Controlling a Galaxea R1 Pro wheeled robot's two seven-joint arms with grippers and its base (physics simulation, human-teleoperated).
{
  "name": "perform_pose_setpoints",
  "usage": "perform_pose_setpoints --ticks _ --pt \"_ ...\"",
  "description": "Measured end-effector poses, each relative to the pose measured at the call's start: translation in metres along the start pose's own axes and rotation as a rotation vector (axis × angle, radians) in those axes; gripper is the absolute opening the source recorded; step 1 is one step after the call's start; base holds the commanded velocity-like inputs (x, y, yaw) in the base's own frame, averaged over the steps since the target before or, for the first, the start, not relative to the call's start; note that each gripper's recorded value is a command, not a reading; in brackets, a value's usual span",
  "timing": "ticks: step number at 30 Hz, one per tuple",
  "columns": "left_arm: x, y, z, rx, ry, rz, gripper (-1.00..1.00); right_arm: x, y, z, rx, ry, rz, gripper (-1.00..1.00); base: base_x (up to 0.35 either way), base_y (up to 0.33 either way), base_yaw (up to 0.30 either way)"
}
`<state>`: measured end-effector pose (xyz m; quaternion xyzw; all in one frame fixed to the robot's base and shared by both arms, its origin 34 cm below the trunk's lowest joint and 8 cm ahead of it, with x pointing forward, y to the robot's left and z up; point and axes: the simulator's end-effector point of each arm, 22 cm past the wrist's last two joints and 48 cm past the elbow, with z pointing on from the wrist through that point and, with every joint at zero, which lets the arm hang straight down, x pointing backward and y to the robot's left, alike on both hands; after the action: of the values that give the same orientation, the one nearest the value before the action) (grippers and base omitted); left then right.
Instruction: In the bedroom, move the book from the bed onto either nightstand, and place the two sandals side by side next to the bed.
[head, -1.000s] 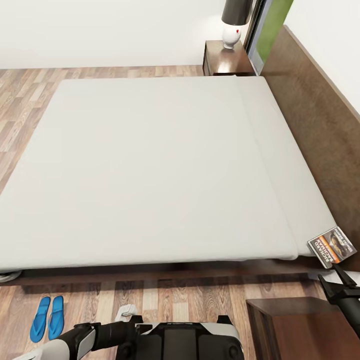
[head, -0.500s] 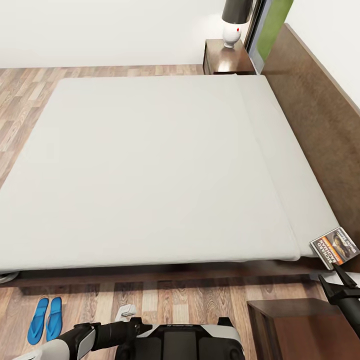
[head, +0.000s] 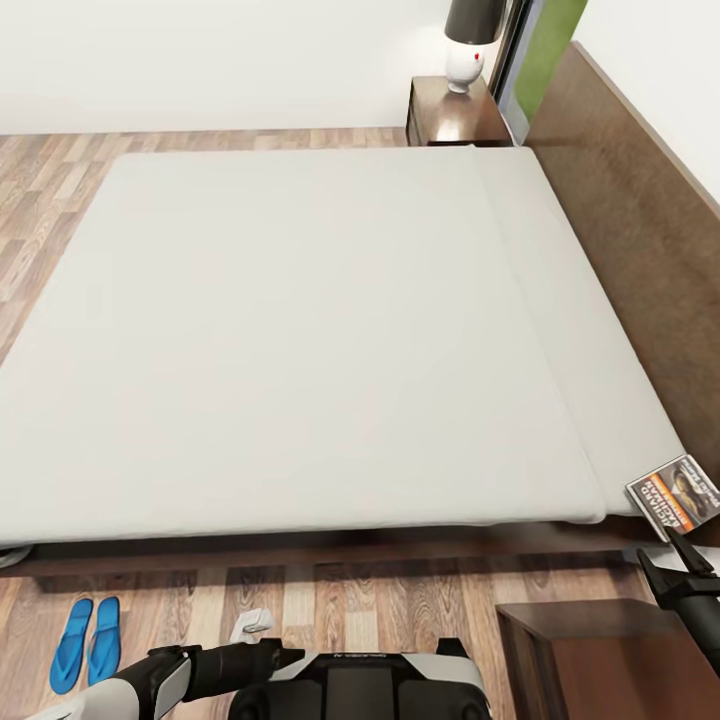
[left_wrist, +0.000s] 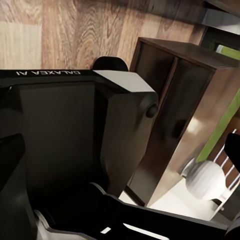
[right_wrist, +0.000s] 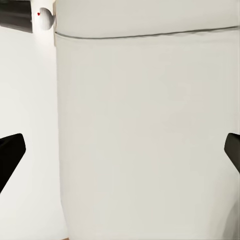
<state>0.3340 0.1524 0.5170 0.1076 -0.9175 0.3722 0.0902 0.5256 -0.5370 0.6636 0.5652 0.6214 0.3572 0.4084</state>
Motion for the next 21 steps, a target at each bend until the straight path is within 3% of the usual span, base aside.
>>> perform_pose_setpoints --ticks 21 --pt "-0.005 0.008 0.009 -0.001 0.000 0.000 1.00 -0.004 -0.009 0.006 -0.007 -0.021 0.004 1.00 0.000 0.000 0.000"
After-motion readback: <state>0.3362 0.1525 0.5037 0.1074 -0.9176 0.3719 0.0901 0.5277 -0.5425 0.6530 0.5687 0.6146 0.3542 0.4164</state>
